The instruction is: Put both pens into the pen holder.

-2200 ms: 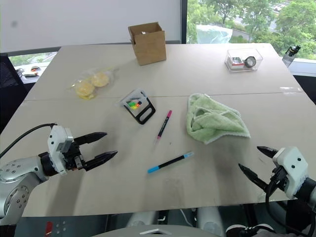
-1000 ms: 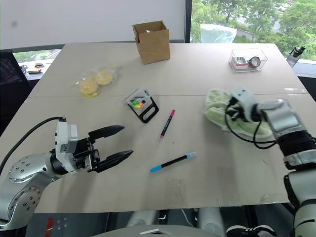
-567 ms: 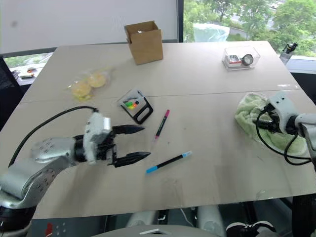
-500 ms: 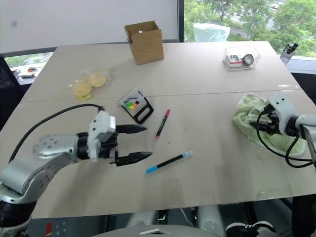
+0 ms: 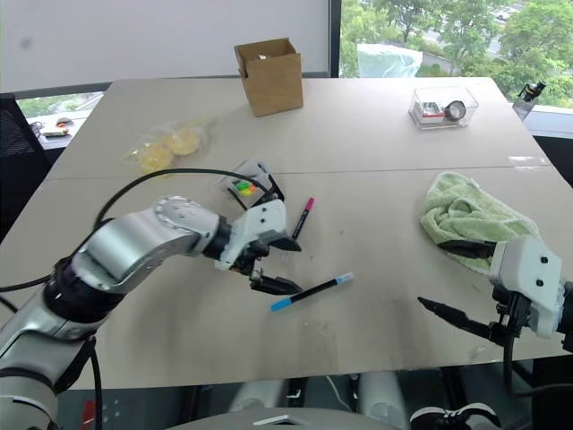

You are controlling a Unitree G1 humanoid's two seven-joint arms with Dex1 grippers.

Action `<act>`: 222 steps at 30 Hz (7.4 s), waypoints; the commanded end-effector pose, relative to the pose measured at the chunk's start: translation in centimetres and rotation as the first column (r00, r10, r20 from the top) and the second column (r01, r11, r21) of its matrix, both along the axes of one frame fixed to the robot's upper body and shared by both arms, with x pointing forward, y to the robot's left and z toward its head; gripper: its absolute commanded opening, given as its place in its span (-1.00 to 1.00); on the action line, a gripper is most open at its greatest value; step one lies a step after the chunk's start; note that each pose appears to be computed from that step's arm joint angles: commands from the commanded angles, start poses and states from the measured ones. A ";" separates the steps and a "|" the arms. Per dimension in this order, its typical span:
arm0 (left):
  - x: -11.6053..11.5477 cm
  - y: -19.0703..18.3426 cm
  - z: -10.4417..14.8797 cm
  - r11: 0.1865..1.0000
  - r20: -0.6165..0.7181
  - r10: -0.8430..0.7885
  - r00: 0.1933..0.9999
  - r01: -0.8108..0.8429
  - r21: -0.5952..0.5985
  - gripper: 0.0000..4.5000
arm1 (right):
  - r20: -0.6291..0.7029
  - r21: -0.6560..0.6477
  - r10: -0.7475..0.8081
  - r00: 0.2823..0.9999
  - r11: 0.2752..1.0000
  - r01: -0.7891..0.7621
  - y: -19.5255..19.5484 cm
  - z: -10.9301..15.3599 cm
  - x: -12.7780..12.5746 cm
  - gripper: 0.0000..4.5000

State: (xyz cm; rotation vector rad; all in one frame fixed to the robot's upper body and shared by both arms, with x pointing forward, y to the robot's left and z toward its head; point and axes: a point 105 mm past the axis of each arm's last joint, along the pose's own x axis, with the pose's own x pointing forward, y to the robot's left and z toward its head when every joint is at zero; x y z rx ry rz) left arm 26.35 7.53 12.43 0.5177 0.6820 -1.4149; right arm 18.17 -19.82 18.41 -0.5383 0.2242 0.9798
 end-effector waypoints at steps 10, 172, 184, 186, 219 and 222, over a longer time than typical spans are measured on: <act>1.6 -2.7 -0.9 0.992 0.044 -0.096 0.994 0.091 0.092 1.00 | 0.049 0.008 -0.007 0.999 1.000 0.006 1.8 -0.1 -0.9 0.99; 5.7 -5.3 10.0 0.901 0.655 0.360 0.664 -0.065 -0.429 -0.99 | 0.121 0.170 -0.034 0.992 0.985 0.013 1.0 1.5 2.1 1.00; 4.1 -1.3 10.7 0.929 0.977 0.180 0.111 0.308 -0.206 -0.99 | 0.138 0.175 -0.005 0.990 0.984 -0.019 1.1 1.6 3.4 1.00; 4.1 -0.9 11.6 0.922 0.973 0.226 0.051 0.310 -0.231 -0.99 | 0.145 0.175 0.001 0.989 0.984 -0.027 1.2 1.7 3.6 1.00; 6.0 3.5 8.6 0.917 0.917 0.396 0.049 0.033 -0.398 -0.99 | 0.264 0.258 0.058 0.963 0.958 -0.129 2.9 4.5 4.0 1.00; 6.3 3.8 8.2 0.916 0.915 0.401 0.039 0.018 -0.402 -0.99 | 0.277 0.281 0.054 0.959 0.950 -0.135 3.1 5.0 4.0 1.00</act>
